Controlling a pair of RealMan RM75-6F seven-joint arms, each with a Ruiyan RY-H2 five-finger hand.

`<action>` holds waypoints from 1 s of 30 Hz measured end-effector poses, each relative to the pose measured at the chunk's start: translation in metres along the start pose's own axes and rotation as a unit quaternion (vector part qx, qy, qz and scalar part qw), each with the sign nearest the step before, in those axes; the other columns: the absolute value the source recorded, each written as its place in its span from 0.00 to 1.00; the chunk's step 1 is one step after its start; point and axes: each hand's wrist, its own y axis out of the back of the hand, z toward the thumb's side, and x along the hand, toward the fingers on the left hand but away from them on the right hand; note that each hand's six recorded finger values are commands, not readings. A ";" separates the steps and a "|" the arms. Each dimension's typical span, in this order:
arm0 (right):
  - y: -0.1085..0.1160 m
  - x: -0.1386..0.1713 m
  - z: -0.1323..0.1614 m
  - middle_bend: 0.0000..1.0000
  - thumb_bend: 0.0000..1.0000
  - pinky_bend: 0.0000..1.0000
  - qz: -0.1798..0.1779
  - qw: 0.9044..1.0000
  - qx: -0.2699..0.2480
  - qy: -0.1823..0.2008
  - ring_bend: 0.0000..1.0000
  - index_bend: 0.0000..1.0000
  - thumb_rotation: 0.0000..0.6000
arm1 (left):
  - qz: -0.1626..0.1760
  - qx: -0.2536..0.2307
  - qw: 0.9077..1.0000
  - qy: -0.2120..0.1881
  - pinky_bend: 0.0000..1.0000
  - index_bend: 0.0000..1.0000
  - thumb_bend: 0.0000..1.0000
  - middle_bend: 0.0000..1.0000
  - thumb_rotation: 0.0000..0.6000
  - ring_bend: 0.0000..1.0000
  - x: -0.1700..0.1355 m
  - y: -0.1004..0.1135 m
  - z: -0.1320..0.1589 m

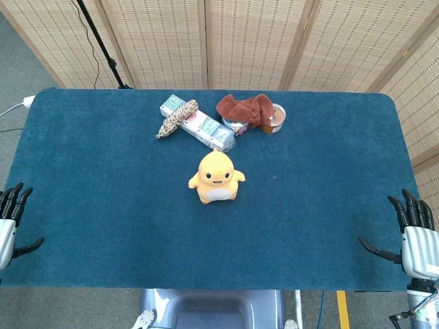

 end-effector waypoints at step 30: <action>0.013 -0.060 0.089 0.00 0.00 0.00 -0.013 0.992 -0.017 0.122 0.00 0.13 0.48 | 0.006 -0.006 1.000 0.006 0.00 0.00 0.00 0.00 1.00 0.00 0.000 0.002 0.000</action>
